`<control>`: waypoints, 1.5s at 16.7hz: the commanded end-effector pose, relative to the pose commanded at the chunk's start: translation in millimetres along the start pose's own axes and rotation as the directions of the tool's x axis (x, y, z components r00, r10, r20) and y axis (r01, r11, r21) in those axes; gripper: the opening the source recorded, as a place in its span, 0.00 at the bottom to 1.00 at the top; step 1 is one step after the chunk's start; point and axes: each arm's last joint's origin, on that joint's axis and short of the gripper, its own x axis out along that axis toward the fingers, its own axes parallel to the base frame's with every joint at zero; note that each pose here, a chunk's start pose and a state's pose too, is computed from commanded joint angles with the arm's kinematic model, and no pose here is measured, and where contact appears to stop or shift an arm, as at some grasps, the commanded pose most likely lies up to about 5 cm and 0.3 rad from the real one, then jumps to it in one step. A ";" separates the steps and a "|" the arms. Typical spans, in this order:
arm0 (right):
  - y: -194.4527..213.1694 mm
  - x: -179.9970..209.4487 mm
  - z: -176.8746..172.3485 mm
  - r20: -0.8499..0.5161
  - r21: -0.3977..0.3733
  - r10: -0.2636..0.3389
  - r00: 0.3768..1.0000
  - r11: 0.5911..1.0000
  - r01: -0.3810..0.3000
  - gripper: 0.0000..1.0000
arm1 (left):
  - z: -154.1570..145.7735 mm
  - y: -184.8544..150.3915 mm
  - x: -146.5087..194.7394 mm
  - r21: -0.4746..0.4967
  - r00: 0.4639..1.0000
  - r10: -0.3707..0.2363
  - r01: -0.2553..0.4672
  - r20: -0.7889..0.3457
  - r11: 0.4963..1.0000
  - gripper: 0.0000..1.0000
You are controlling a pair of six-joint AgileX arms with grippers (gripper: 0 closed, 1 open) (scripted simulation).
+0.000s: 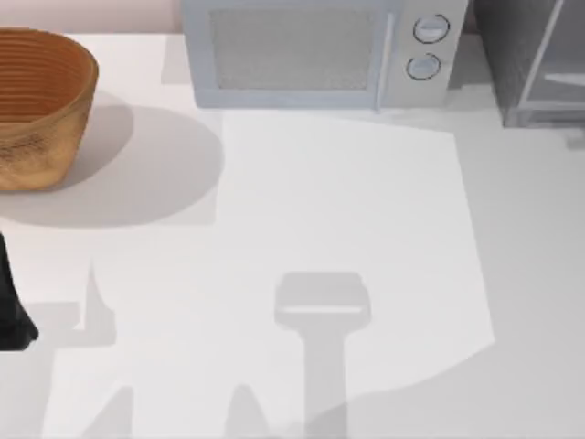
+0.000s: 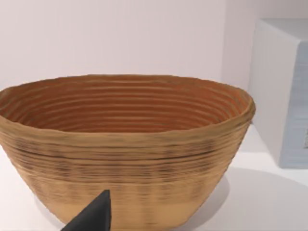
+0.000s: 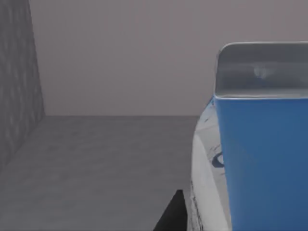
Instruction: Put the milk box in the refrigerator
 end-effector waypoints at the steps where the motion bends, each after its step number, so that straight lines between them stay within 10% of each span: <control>1: -0.4 2.0 0.0 0.001 0.000 -0.001 1.000 1.000 0.001 0.00 | 0.0 0.0 0.0 0.000 1.000 0.000 0.000 0.000 1.000 1.00; 25: -4.5 106.2 15.1 0.002 0.002 -0.003 1.000 1.000 0.003 0.00 | 0.0 0.0 0.0 0.000 1.000 0.000 0.000 0.000 1.000 1.00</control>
